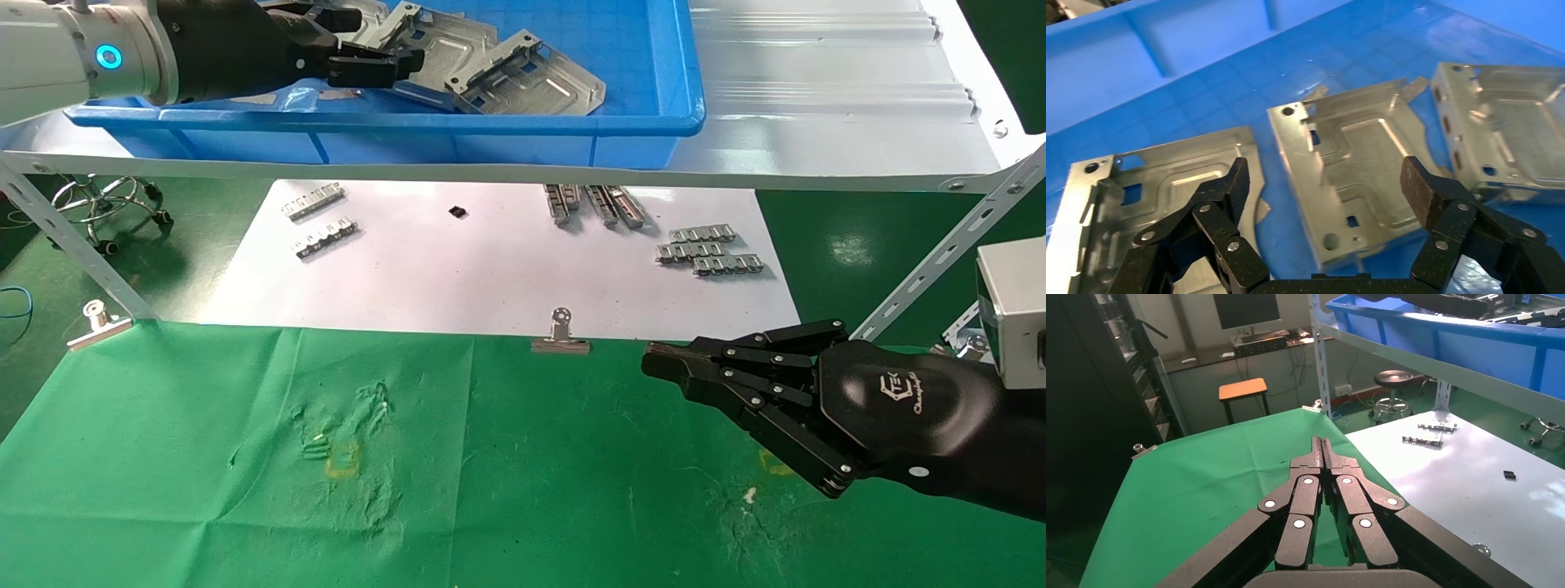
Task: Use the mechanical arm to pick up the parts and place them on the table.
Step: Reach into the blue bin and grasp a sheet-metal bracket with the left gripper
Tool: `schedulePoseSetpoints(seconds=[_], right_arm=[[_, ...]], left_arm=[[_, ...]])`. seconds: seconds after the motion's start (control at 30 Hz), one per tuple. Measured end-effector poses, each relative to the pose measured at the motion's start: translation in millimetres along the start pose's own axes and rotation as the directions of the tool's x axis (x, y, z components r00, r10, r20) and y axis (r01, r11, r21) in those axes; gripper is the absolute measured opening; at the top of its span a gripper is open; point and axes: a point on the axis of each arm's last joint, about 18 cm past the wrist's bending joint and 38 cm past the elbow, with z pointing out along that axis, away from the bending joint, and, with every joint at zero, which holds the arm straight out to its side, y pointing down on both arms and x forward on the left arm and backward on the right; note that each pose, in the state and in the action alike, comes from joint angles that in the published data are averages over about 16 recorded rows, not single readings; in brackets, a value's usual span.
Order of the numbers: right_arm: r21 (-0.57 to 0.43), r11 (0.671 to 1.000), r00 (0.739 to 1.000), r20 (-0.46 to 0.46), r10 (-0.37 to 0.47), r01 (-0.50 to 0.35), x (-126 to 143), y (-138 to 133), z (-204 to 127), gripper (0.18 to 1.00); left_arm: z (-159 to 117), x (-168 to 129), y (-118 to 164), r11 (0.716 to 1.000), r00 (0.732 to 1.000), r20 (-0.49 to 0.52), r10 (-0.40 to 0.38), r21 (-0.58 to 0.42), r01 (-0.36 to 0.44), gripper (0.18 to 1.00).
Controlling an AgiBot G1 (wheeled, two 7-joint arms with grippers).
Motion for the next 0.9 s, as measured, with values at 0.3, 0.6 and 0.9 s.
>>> schedulePoseSetpoints(seconds=[0.3, 0.6, 0.9], right_arm=[[0.000, 1.000, 1.000, 0.000, 0.000, 0.000, 0, 0, 0, 0.192], [0.000, 1.000, 1.000, 0.000, 0.000, 0.000, 0, 0, 0, 0.192], [0.000, 1.000, 1.000, 0.000, 0.000, 0.000, 0, 0, 0, 0.192]], left_arm=[[6, -4, 4, 1.000, 0.999, 0.042, -0.018, -0.004, 0.019, 0.816], [8, -8, 8, 0.999, 0.997, 0.073, -0.033, -0.006, 0.034, 0.613], [8, -12, 8, 0.999, 0.994, 0.099, -0.037, -0.003, 0.037, 0.402]])
